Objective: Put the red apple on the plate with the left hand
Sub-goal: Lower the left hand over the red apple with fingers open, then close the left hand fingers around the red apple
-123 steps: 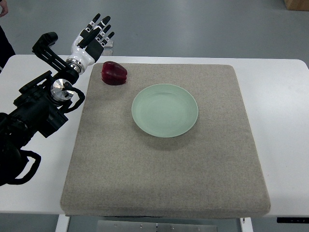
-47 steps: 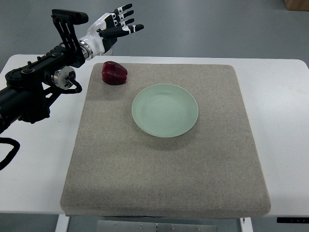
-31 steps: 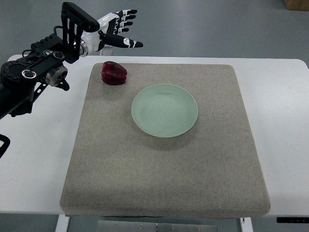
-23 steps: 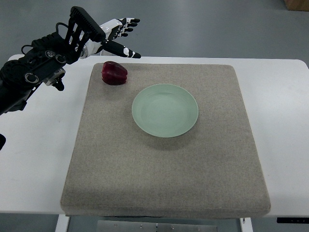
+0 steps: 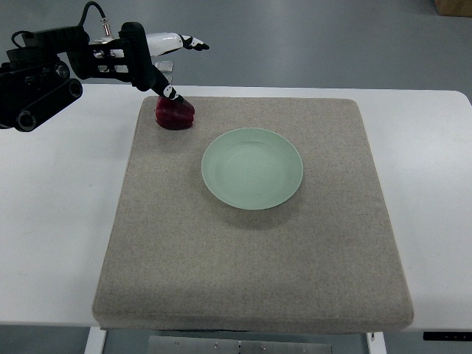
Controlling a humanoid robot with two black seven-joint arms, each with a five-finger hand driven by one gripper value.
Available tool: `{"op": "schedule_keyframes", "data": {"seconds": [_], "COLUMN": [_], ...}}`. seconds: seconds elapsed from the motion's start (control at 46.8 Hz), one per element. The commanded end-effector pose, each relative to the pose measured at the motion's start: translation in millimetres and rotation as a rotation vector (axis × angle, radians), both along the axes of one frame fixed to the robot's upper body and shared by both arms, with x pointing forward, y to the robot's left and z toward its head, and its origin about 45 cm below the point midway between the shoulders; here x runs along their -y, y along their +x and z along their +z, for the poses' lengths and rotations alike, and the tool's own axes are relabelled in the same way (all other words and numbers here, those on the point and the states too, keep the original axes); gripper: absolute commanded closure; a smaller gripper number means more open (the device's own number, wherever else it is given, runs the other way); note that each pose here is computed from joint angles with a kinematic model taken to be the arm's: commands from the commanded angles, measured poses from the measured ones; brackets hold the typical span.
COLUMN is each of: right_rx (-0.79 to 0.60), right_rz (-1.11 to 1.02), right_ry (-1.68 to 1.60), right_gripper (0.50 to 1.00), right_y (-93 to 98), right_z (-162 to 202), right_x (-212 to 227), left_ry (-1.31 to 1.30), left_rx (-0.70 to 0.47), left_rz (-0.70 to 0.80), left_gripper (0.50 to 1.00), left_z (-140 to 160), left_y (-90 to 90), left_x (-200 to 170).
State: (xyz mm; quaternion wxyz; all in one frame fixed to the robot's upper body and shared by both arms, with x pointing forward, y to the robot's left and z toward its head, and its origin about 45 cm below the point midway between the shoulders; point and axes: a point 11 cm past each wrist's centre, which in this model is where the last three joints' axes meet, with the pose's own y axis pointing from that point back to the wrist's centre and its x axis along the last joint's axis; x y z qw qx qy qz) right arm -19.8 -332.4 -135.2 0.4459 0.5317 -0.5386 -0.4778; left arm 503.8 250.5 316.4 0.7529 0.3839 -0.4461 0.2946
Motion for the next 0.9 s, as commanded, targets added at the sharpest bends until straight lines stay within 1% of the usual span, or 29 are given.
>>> {"op": "schedule_keyframes", "data": {"seconds": [0.0, 0.086, 0.171, 0.385, 0.556, 0.877], "right_rx": [-0.001, -0.001, -0.001, -0.001, 0.001, -0.001], "right_rz": [0.000, 0.000, 0.000, 0.000, 0.000, 0.000], "right_ry": [0.000, 0.000, 0.000, 0.000, 0.000, 0.000], "right_gripper": [0.536, 0.536, 0.536, 0.536, 0.536, 0.536], "right_y": [-0.5, -0.5, -0.5, -0.5, 0.5, -0.5], "right_z": [0.0, 0.0, 0.0, 0.0, 0.0, 0.0], "right_x": [0.0, 0.0, 0.0, 0.0, 0.0, 0.0], "left_ry": [0.053, 0.102, 0.122, 0.131, 0.141, 0.136], "left_rx": [-0.023, -0.047, -0.050, -0.037, -0.031, -0.005], "left_rz": [-0.016, -0.023, -0.035, -0.022, 0.017, 0.013], "left_gripper": [0.551, 0.551, 0.551, 0.549, 0.551, 0.546], "left_z": [-12.3, -24.7, -30.4, -31.4, -31.2, -33.9], "left_y": [-4.0, -8.1, -10.1, -8.5, -3.9, -2.2], "left_x": [-3.1, -9.1, -11.3, -16.4, -28.2, -20.9]}}
